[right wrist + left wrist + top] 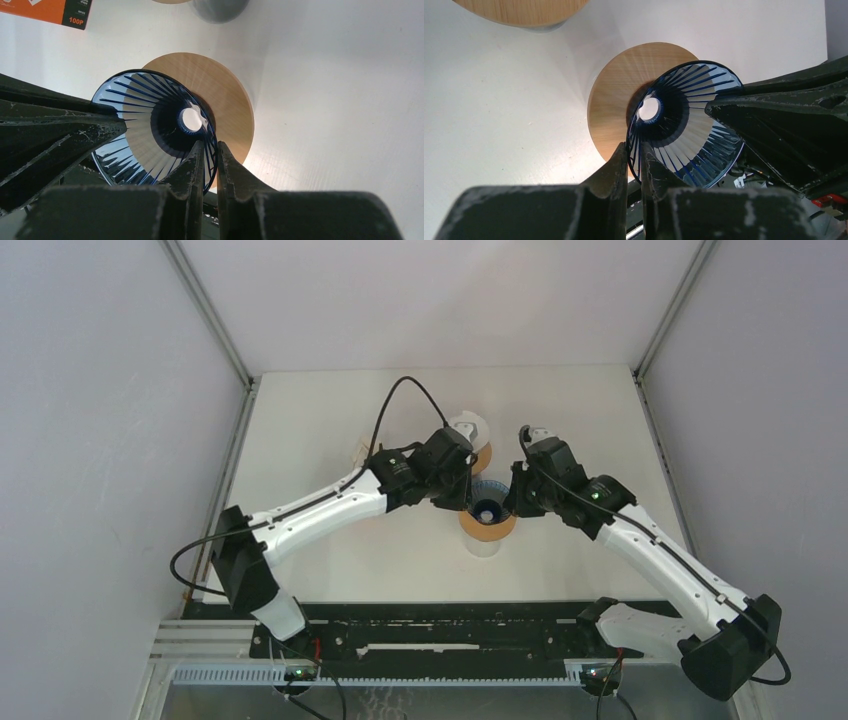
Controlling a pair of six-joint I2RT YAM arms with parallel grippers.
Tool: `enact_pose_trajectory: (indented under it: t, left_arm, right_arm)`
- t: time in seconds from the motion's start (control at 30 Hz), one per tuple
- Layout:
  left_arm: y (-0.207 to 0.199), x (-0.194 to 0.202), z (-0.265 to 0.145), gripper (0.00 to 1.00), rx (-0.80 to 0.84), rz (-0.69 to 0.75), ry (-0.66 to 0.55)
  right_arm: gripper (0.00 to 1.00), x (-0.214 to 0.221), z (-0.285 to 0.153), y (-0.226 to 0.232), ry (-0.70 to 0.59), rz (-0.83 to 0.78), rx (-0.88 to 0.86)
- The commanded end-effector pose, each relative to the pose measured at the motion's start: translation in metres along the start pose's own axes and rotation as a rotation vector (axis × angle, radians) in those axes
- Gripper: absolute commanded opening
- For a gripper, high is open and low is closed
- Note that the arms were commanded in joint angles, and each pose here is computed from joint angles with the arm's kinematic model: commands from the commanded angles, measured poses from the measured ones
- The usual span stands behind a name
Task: Place the coffee filter in the dripper
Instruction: Press the coffee dripper onto the connecting ring.
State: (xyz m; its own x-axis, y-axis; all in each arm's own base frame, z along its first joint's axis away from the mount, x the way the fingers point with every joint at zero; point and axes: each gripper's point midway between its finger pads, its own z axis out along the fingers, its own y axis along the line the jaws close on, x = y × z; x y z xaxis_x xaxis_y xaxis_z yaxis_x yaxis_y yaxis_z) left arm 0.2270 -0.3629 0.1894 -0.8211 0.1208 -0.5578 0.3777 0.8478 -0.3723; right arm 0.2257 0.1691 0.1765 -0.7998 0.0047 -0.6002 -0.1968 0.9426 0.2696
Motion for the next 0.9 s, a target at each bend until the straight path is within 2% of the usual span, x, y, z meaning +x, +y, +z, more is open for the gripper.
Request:
enact_pose_trajectory:
  t: [0.0, 0.27, 0.53, 0.67, 0.87]
  left_arm:
    - [0.021, 0.029, 0.003, 0.09, -0.101, 0.109, 0.134]
    - [0.012, -0.007, -0.023, 0.23, -0.055, 0.072, 0.035]
    - [0.003, -0.021, -0.042, 0.44, -0.008, 0.05, -0.007]
    - [0.004, -0.029, -0.056, 0.6, 0.007, 0.031, -0.044]
    - [0.023, -0.042, -0.083, 0.67, 0.012, -0.019, -0.123]
  right_arm:
    - [0.17, 0.012, -0.006, -0.009, 0.06, -0.042, 0.042]
    - [0.28, -0.014, -0.027, -0.006, -0.01, -0.011, 0.008]
    - [0.42, -0.024, -0.04, 0.004, -0.042, -0.008, -0.044]
    - [0.49, -0.033, -0.054, 0.013, -0.09, -0.015, -0.098]
    - [0.6, -0.046, -0.077, 0.016, -0.194, -0.034, -0.143]
